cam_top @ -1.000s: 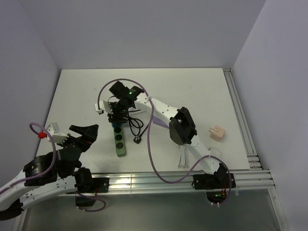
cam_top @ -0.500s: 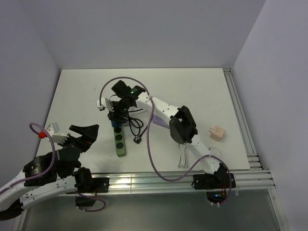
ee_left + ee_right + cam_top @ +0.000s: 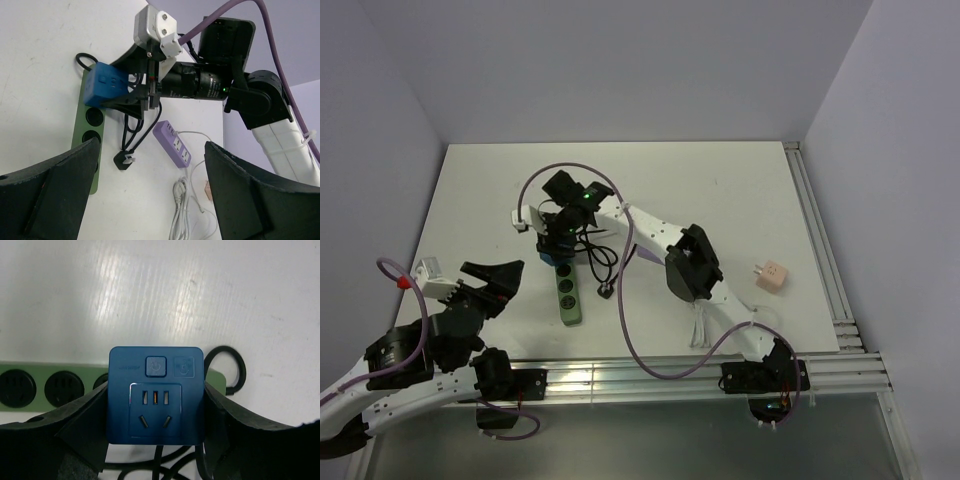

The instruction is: Insert the plug

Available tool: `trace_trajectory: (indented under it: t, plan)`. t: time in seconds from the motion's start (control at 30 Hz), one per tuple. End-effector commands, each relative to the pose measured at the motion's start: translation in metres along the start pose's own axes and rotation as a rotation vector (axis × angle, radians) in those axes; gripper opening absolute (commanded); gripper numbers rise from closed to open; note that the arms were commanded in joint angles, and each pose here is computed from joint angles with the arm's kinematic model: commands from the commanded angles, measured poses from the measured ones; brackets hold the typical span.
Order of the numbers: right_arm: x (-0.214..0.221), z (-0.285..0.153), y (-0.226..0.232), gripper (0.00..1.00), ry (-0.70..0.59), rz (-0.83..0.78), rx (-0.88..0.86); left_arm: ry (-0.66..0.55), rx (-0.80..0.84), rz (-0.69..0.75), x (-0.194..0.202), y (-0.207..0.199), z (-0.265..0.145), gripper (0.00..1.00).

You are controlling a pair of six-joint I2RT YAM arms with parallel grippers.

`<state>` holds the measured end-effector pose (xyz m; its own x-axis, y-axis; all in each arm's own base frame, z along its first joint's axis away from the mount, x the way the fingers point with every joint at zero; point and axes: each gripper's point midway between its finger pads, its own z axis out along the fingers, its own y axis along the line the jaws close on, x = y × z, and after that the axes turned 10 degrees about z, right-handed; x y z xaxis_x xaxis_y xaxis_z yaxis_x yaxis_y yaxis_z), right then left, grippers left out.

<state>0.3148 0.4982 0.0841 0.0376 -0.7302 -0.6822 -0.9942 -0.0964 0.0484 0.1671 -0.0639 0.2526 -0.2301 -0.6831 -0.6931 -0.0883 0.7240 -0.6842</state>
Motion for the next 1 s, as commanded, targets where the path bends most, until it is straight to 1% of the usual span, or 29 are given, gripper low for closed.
trace_trajectory:
  t: [0.0,0.17,0.23,0.3,0.33,0.37,0.4,0.43,0.5,0.57,0.67,0.7,0.73,0.8,0.9,0.97]
  plan:
    - [0.080,0.053,0.067,0.00,0.255,0.184,-0.210,0.006,0.006,0.011,0.000,-0.001,-0.001,0.91]
    - [0.105,0.054,0.084,0.00,0.262,0.270,-0.199,0.011,0.001,0.006,0.002,0.000,-0.001,0.91]
    - [0.122,0.051,0.091,0.00,0.266,0.340,-0.211,0.010,0.009,0.004,0.002,-0.001,0.000,0.91]
    - [0.129,0.049,0.082,0.00,0.225,0.373,-0.185,0.012,0.009,0.004,0.003,-0.001,0.000,0.91]
    - [0.141,0.046,0.089,0.00,0.231,0.401,-0.193,0.011,0.008,0.004,0.003,-0.001,0.000,0.91]
    - [0.141,0.048,0.086,0.00,0.200,0.392,-0.181,0.013,0.008,0.005,0.003,-0.001,0.000,0.91]
    - [0.155,0.048,0.095,0.00,0.214,0.429,-0.189,0.015,0.008,0.005,0.004,-0.002,0.000,0.91]
    - [0.147,0.049,0.091,0.00,0.165,0.417,-0.184,0.010,0.006,0.006,0.003,-0.001,0.000,0.91]
    - [0.150,0.051,0.090,0.00,0.167,0.433,-0.176,0.014,0.010,0.007,0.005,-0.002,0.001,0.91]
    - [0.158,0.057,0.089,0.00,0.202,0.450,-0.181,0.013,0.016,0.006,0.005,-0.005,0.002,0.91]
    - [0.158,0.057,0.081,0.00,0.159,0.458,-0.189,0.016,0.015,0.019,0.006,-0.007,0.002,0.91]
    - [0.175,0.056,0.084,0.00,0.178,0.452,-0.187,0.019,0.009,0.027,0.007,-0.006,0.002,0.91]
    - [0.176,0.055,0.076,0.00,0.158,0.421,-0.151,0.021,0.005,0.022,0.006,-0.006,0.002,0.91]
    - [0.191,0.054,0.082,0.00,0.192,0.406,-0.149,0.023,-0.005,0.022,0.008,-0.005,0.003,0.91]
    - [0.214,0.049,0.079,0.00,0.222,0.439,-0.124,0.025,0.010,0.029,0.012,-0.008,0.005,0.91]
    - [0.227,0.047,0.071,0.00,0.211,0.443,-0.094,0.028,0.019,0.029,0.012,-0.010,0.005,0.91]
